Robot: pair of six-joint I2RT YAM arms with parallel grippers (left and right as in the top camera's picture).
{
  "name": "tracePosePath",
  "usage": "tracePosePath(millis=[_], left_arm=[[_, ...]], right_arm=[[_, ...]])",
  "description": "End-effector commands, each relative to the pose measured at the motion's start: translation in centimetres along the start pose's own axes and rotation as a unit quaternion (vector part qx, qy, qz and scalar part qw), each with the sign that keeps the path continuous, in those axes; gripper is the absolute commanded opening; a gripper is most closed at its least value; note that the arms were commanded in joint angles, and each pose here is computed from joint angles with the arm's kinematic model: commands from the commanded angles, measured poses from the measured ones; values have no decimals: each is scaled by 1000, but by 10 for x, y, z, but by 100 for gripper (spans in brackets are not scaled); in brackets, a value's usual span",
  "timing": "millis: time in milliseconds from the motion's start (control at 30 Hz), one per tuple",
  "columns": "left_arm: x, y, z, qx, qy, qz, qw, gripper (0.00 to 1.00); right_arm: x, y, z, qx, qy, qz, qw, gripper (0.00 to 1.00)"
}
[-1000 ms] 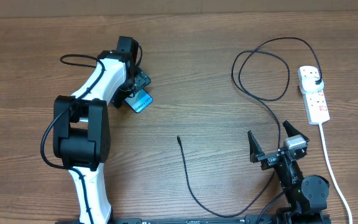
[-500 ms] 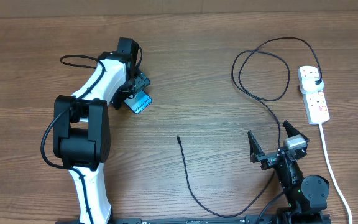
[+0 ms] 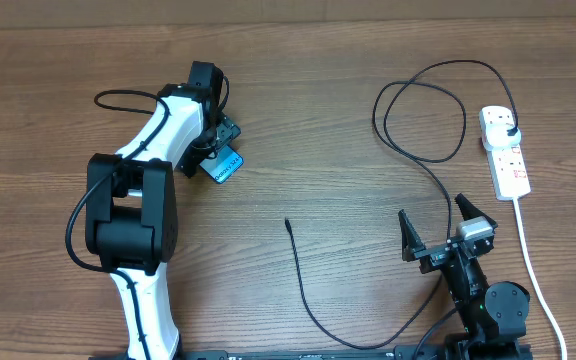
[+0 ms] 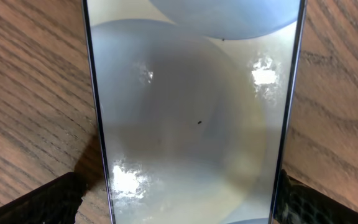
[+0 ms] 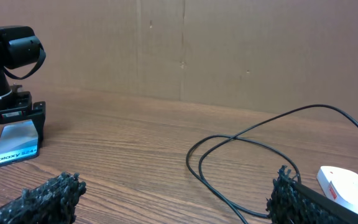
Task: Plug charger to phone and switch on socket
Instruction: 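Close the left gripper on the phone's bottom edge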
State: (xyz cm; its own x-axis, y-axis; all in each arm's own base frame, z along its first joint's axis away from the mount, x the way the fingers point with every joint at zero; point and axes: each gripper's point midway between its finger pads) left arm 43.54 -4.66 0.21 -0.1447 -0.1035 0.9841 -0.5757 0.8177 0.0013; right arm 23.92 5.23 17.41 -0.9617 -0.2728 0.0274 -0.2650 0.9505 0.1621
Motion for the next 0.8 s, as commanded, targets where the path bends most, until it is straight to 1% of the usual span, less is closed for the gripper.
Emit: tracePosePath(millis=[0, 500, 767], left_arm=[[-15, 13, 10, 18, 13, -23, 999, 100], [-21, 15, 14, 18, 15, -24, 999, 100], [-21, 9, 12, 20, 13, -8, 1000, 100]], right_arm=[[0, 1, 1, -2, -3, -2, 1000, 100], [0, 1, 1, -2, -3, -2, 1000, 100], [0, 1, 1, -2, -3, -2, 1000, 100]])
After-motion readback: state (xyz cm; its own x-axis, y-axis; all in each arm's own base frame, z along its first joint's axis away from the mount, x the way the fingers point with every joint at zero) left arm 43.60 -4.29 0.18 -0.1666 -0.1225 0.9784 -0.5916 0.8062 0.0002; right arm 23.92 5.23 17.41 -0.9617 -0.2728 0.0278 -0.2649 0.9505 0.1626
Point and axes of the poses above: each gripper's point midway between its finger pads, its own x axis back along the fingers, its own y axis along the line the jaws close on, z = x × y, and after that the axes turned 11 degrees about -x, right-handed
